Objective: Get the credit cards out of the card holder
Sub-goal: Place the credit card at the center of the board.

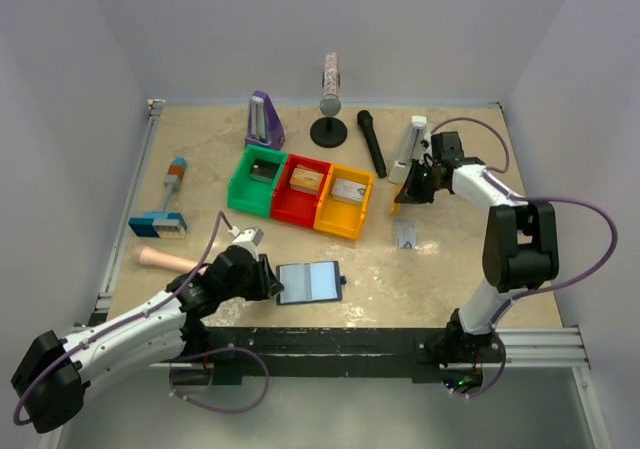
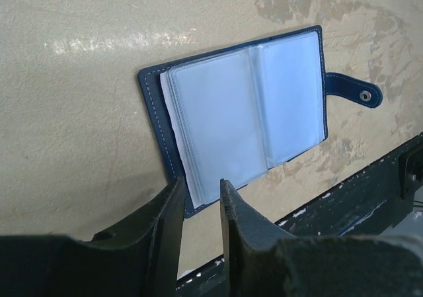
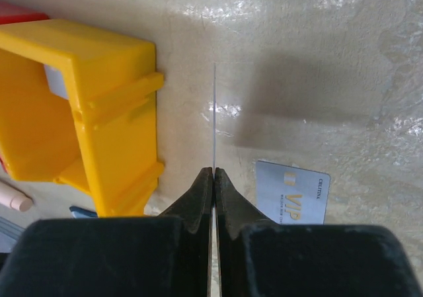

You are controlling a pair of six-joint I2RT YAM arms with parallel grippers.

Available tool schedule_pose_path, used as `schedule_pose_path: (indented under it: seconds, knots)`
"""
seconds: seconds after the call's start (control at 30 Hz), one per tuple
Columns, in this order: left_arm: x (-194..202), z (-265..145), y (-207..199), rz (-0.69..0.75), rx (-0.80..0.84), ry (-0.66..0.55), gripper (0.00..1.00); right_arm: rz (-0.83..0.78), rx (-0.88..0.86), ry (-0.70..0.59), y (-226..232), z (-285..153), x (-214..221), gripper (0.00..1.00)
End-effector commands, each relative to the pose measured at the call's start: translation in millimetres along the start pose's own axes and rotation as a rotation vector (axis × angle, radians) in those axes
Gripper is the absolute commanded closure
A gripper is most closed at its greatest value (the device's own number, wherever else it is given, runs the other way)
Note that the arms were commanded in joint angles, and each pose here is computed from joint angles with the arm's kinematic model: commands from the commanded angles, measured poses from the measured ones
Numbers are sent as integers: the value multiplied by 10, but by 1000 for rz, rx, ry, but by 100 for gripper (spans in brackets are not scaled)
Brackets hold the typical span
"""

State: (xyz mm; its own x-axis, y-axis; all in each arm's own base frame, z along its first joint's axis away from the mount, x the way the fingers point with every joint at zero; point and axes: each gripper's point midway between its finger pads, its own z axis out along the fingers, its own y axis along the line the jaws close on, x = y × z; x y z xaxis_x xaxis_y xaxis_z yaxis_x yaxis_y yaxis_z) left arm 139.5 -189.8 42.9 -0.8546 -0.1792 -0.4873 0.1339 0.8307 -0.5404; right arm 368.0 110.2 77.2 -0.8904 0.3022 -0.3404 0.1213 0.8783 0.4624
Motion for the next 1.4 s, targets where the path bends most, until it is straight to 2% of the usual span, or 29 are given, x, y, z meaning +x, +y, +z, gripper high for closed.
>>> schedule_pose_path:
  seconds: [0.0, 0.37, 0.83, 1.03, 1.37]
  knots:
    - [-110, -45, -41, 32, -11, -27, 67, -47, 7, -58, 84, -80, -276, 100]
    - [-78, 44, -47, 28, -20, 2, 68, -53, 149, 2, -123, -108, -292, 100]
    - [-59, 45, -39, 30, -21, 9, 68, -84, 119, 6, -7, -159, -171, 100]
    - [-75, 38, -54, 23, -14, 1, 68, -91, 83, 2, 97, -241, 163, 100]
    - [-13, 44, -92, -4, 23, 17, 68, -153, 26, 65, 182, -348, 1100, 100]
